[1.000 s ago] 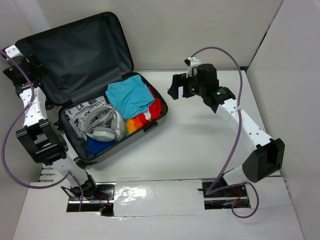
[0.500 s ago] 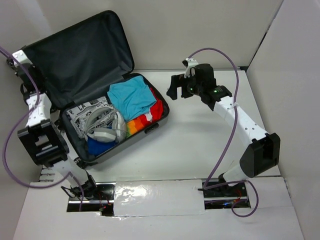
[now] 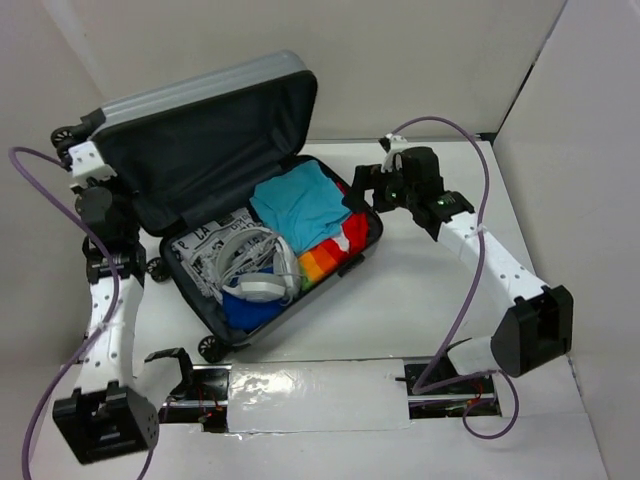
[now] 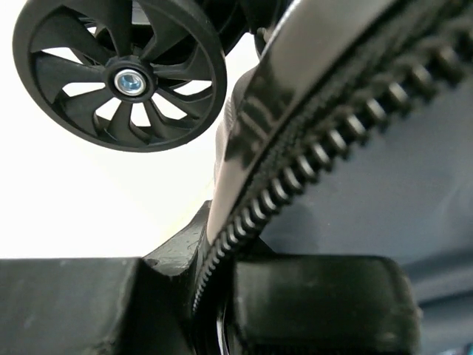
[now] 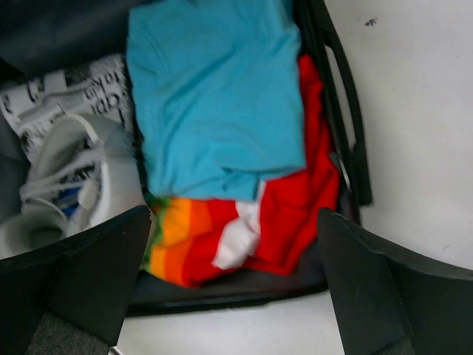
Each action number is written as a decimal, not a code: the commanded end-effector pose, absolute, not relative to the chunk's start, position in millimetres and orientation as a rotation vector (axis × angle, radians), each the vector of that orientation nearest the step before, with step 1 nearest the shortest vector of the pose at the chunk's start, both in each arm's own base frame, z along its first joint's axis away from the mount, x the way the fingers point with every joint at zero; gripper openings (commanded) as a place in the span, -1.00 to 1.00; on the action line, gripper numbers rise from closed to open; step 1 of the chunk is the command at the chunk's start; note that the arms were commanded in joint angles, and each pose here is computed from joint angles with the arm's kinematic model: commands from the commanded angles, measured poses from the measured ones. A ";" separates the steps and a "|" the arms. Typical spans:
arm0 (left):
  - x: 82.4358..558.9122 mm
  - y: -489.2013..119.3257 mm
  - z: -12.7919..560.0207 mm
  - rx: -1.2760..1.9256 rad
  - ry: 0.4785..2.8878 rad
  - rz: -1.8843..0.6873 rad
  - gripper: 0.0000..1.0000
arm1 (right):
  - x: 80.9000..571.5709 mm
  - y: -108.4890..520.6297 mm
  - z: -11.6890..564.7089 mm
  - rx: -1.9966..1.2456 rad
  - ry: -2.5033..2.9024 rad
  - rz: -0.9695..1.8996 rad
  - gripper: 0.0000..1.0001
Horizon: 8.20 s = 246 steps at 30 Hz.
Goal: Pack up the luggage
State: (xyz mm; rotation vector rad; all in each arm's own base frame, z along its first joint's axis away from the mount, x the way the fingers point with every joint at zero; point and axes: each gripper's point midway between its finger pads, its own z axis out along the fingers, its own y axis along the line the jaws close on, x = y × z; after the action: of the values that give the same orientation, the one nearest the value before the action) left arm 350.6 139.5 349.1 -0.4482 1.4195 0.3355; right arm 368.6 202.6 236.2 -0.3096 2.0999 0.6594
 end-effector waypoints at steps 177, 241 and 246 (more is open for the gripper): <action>276.1 11.8 63.6 -1.267 2.437 -0.013 0.84 | 503.9 94.5 224.7 -0.173 2.013 0.278 0.72; 588.0 38.3 109.7 -0.817 2.276 0.088 1.00 | 318.7 103.1 206.4 0.138 1.987 0.304 0.63; 560.8 143.4 172.3 -1.053 2.086 0.114 1.00 | 340.0 73.4 205.6 0.310 2.024 0.197 0.69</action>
State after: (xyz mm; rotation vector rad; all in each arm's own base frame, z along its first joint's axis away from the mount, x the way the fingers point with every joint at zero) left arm 582.1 73.4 98.1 -0.9082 2.2526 0.1100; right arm 321.8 87.2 192.1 0.1642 2.0488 0.2313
